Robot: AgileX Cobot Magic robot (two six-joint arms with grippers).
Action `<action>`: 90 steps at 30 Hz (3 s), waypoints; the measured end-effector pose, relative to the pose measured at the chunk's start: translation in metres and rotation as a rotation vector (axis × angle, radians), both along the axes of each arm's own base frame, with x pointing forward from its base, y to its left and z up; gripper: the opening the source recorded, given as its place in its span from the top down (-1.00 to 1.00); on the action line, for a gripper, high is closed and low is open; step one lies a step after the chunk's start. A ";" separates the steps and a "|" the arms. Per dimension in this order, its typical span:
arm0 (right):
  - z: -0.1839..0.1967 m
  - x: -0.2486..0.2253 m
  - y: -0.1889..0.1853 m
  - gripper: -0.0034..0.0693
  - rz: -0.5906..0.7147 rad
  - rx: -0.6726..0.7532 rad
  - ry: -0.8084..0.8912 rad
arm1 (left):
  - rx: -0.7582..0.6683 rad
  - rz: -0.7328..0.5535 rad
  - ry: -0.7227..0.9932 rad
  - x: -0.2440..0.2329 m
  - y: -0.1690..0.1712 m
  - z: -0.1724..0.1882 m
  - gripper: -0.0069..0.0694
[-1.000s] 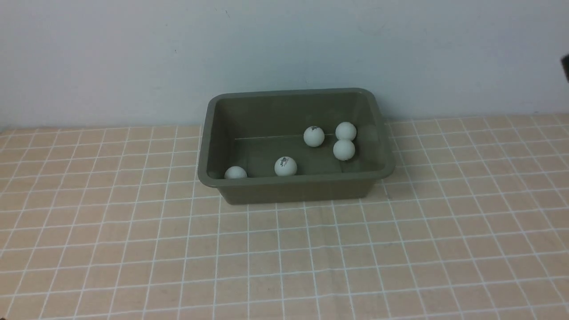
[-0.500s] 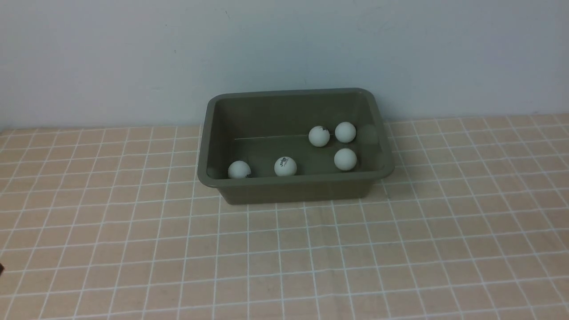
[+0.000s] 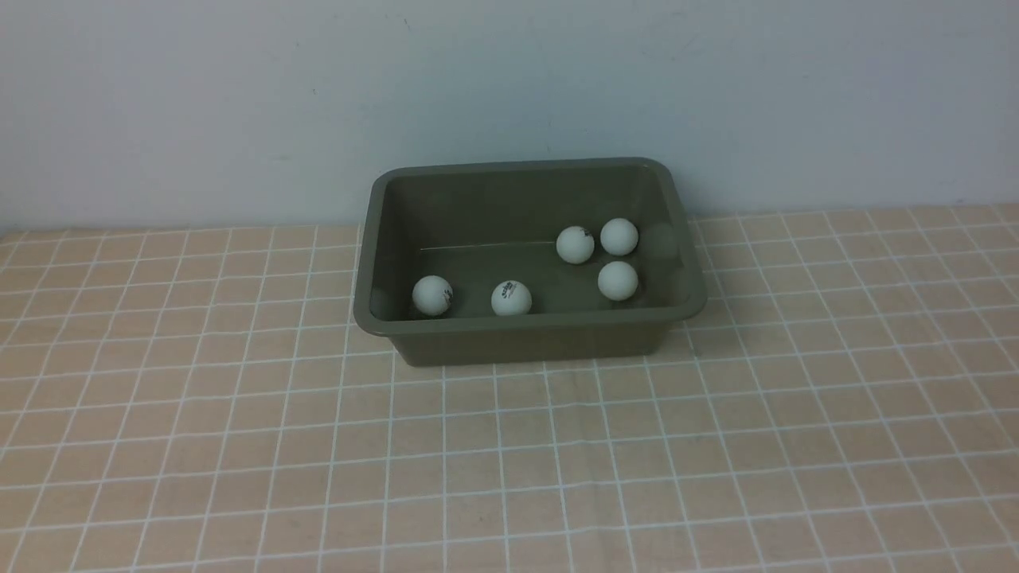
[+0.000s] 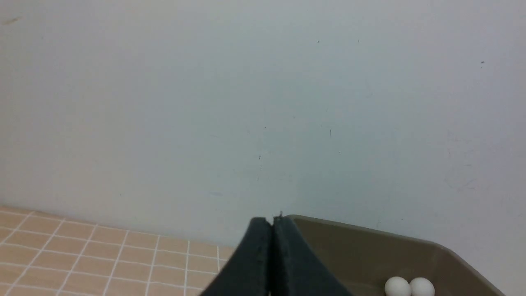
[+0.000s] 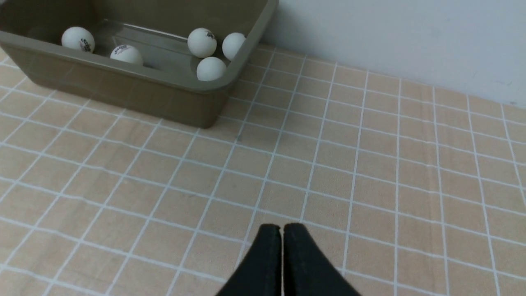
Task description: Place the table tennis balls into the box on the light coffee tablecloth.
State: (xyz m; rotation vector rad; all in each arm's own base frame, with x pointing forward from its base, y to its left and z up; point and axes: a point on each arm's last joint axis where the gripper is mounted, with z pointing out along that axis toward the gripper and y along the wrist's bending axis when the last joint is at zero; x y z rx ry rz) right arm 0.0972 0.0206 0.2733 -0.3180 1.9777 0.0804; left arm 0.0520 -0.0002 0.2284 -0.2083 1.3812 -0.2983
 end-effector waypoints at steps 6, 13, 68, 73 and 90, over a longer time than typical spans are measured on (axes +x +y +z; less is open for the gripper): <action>-0.006 0.002 -0.001 0.95 -0.011 0.007 -0.027 | -0.013 -0.016 0.018 0.000 -0.001 -0.002 1.00; -0.006 0.002 0.000 0.95 -0.017 0.024 -0.027 | -0.035 -0.028 0.030 0.000 -0.002 -0.003 1.00; -0.093 -0.042 -0.018 0.96 -0.206 0.062 -0.240 | -0.035 -0.037 0.041 0.000 -0.003 -0.004 1.00; -0.093 -0.042 -0.017 0.96 -0.205 0.062 -0.234 | 0.110 -0.022 0.079 0.003 -0.003 -0.017 1.00; -0.093 -0.042 -0.017 0.96 -0.204 0.061 -0.230 | 0.348 -0.063 0.284 0.003 -0.007 -0.043 1.00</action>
